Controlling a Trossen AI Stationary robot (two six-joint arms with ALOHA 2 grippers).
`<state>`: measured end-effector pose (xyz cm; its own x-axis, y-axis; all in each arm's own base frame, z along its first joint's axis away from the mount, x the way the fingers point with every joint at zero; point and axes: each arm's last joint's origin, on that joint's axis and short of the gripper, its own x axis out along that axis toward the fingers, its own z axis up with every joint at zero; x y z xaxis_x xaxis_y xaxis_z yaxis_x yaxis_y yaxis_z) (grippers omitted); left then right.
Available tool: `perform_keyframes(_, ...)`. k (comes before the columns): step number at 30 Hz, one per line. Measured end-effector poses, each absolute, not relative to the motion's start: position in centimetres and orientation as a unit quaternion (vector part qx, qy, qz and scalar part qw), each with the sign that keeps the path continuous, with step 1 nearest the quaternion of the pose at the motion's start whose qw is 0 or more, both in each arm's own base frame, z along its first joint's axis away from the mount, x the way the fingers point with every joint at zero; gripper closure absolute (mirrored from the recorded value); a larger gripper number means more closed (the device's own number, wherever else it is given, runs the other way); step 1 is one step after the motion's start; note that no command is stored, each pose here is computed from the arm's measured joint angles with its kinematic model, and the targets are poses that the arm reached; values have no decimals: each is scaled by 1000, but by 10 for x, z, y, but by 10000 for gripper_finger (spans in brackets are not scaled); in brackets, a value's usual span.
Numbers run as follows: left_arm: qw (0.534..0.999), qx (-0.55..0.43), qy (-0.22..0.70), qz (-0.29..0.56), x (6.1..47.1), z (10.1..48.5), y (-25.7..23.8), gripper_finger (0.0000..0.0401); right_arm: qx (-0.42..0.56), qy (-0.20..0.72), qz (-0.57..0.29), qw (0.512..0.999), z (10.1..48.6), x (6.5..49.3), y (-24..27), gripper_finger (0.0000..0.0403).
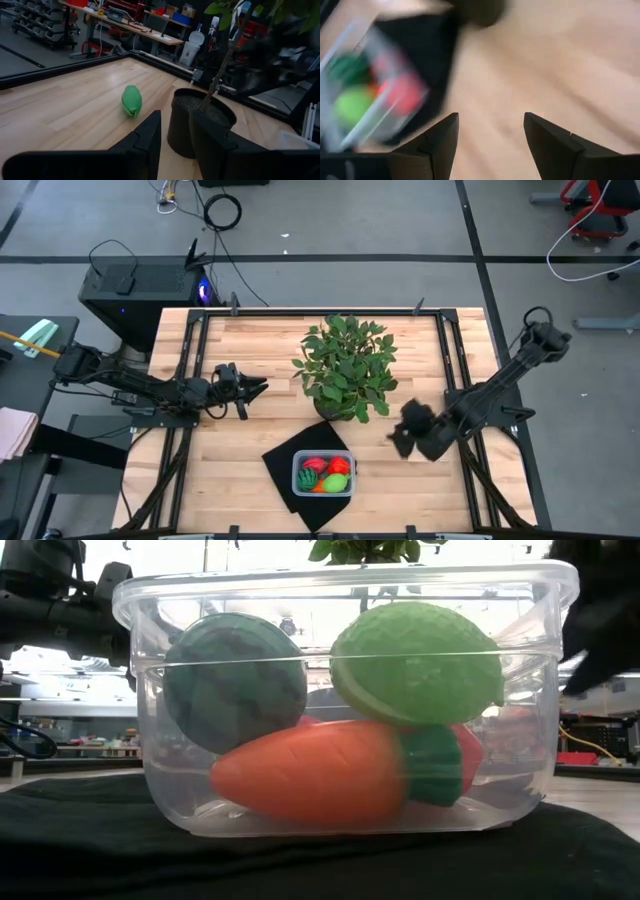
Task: Pick and placing Produce into tupperware
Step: Put the green corn into the transparent bin
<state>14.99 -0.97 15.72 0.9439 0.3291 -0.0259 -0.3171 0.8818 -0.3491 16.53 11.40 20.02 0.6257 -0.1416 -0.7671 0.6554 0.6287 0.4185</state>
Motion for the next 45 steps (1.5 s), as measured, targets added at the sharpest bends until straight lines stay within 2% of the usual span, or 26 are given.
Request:
perform_keyframes(4, 970, -178, -19, 166, 150, 158, -10, 294, 414, 299, -333, 793, 185, 145, 87, 175)
perform_keyframes(11, 970, -179, -21, 166, 150, 158, -10, 294, 494, 216, -478, 694, 172, 131, 46, 182)
perform_keyframes(16, 969, -180, -25, 165, 150, 159, -10, 294, 531, 101, -528, 655, 178, 138, 22, 183)
perform_keyframes(20, 969, -180, -26, 165, 150, 159, -10, 294, 541, -1, -539, 646, 188, 146, 2, 183)
perform_keyframes(23, 969, -180, -26, 165, 150, 159, -10, 294, 517, -17, -544, 661, 197, 150, -16, 183)
perform_keyframes(30, 969, -185, -33, 163, 150, 160, -10, 294, 452, 19, -523, 723, 220, 144, -70, 183)
perform_keyframes(40, 969, -184, -34, 163, 150, 161, -10, 294, 399, 32, -415, 817, 235, 109, -146, 183)
perform_keyframes(45, 968, -182, -34, 167, 150, 161, -9, 294, 319, 96, -322, 886, 250, 115, -179, 183)
